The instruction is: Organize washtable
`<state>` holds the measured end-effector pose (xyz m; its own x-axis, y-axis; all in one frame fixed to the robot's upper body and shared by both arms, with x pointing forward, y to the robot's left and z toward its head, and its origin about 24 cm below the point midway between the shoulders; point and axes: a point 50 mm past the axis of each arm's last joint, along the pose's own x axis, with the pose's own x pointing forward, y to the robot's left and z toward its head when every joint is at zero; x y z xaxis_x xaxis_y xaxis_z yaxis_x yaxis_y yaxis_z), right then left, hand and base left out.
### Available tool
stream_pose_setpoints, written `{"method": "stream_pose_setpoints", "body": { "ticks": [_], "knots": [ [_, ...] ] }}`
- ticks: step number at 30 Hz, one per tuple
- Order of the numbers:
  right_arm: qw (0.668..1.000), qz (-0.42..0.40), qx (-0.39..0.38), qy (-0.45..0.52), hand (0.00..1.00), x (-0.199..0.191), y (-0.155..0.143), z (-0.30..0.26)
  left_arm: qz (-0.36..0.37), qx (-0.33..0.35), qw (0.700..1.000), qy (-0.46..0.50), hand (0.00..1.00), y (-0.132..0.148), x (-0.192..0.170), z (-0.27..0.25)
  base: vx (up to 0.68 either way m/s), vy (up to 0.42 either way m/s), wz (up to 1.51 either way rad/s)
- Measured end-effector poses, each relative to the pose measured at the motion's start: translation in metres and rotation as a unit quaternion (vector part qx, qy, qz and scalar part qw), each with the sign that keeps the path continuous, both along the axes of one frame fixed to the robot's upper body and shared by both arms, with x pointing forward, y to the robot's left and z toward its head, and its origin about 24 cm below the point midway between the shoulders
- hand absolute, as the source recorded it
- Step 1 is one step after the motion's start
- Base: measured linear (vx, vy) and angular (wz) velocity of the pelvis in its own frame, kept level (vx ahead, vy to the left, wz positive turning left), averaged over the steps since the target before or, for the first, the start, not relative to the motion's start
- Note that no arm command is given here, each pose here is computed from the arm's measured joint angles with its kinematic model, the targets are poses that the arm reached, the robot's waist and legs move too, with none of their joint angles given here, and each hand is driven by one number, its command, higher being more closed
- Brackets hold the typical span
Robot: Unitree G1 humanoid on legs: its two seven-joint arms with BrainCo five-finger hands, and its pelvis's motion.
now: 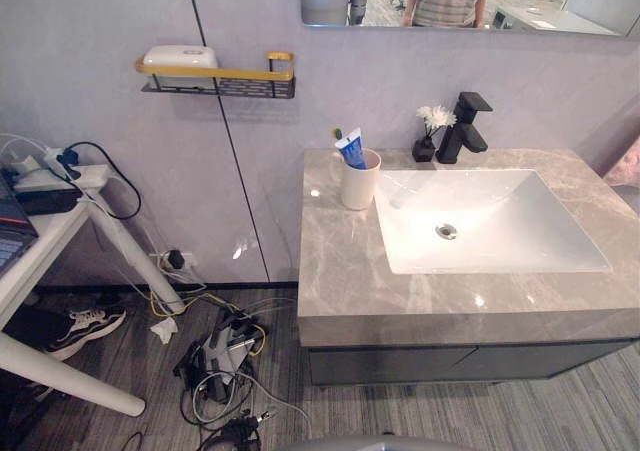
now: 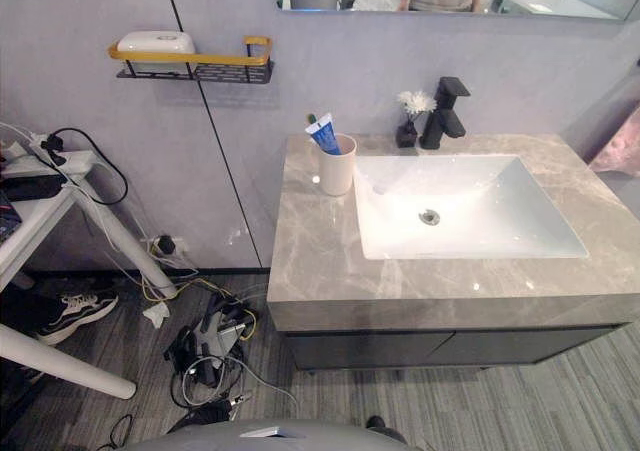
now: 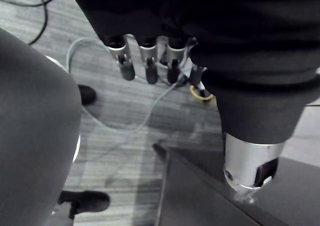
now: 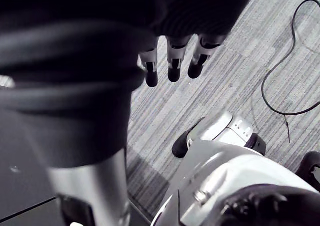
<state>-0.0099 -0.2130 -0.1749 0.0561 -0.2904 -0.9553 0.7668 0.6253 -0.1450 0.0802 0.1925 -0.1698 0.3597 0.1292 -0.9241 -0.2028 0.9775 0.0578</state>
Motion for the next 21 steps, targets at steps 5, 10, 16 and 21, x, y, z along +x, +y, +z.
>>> {"method": "stream_pose_setpoints", "body": {
  "ticks": [5, 10, 16, 21],
  "knots": [
    [1.0, 0.019, -0.007, -0.004, 0.0, 0.007, -0.004, 0.001, 0.008, 0.007, 1.0, -0.019, 0.0, 0.001, 0.007, 0.003, -0.1, -0.049, 0.3],
    [0.999, 0.035, -0.023, -0.014, 0.0, 0.019, -0.017, 0.003, 0.038, 0.001, 0.999, -0.025, 0.0, -0.006, 0.009, 0.003, -0.11, -0.058, 0.18],
    [0.999, 0.004, -0.029, -0.032, 0.0, 0.024, -0.018, 0.004, 0.098, -0.006, 0.995, -0.028, 0.0, -0.003, 0.005, 0.002, 0.33, 0.124, -0.08],
    [0.999, 0.019, -0.018, -0.031, 0.0, 0.027, -0.011, 0.002, 0.062, 0.001, 0.998, -0.032, 0.0, -0.004, 0.012, 0.004, 0.06, 0.107, 0.27]
  ]
}}
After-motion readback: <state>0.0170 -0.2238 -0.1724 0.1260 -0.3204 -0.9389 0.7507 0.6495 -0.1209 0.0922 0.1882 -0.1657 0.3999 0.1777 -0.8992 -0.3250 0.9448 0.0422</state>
